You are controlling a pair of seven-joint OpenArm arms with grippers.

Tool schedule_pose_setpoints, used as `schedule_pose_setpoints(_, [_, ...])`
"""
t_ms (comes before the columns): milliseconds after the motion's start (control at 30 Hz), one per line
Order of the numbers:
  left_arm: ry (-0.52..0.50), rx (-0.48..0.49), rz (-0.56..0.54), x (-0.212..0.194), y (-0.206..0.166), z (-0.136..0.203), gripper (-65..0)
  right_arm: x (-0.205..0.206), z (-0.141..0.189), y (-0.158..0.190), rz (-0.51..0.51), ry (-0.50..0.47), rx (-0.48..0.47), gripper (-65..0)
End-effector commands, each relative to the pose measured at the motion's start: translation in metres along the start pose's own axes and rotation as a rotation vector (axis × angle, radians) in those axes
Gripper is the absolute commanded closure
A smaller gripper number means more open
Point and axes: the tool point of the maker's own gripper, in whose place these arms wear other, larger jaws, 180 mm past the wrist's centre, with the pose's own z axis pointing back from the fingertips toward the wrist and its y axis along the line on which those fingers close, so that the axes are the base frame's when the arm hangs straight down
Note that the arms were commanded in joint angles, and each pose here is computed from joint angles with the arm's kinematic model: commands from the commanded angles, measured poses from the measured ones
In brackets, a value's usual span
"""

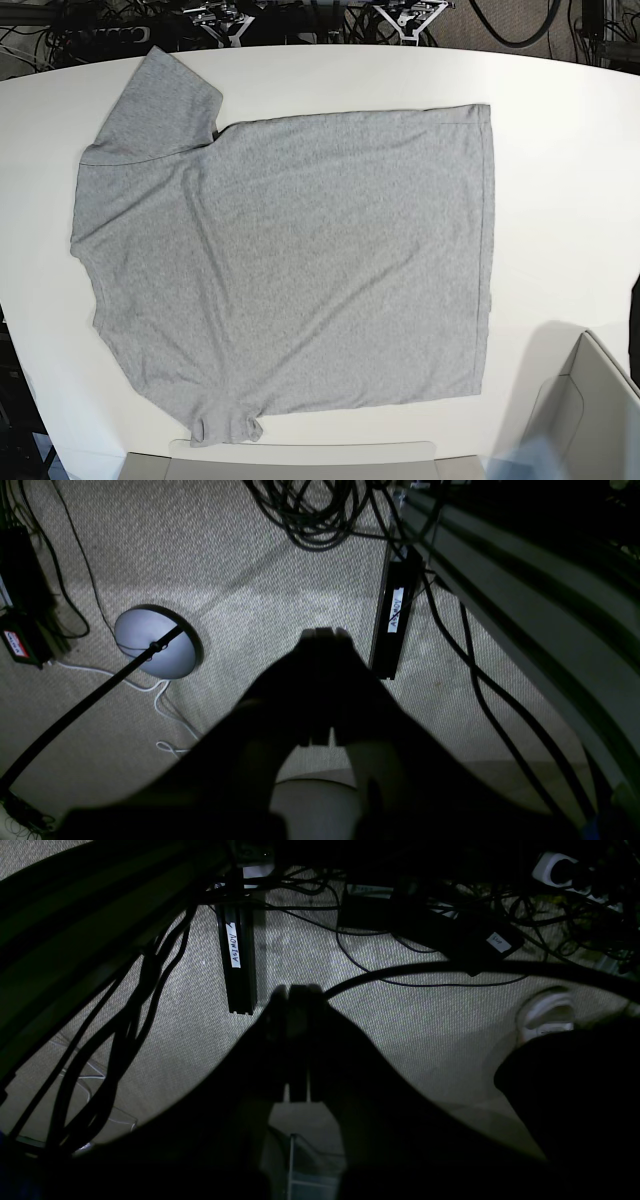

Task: Fold the T-shirt properly

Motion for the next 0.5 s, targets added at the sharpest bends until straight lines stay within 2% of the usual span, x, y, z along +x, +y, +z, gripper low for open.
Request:
schedule_pose_setpoints(0, [0.004,0.002,-0.005,-0.004,-0.001,0.000,-0.3,0.003,0.000,-0.001,0.001,-0.009,0.003,-0.2])
schedule_pose_setpoints(467, [0.014,0.015,-0.008,-0.013,0.009,0.000,-0.3,0.004,0.003,-0.028,0.002,-0.009,-0.037,-0.2])
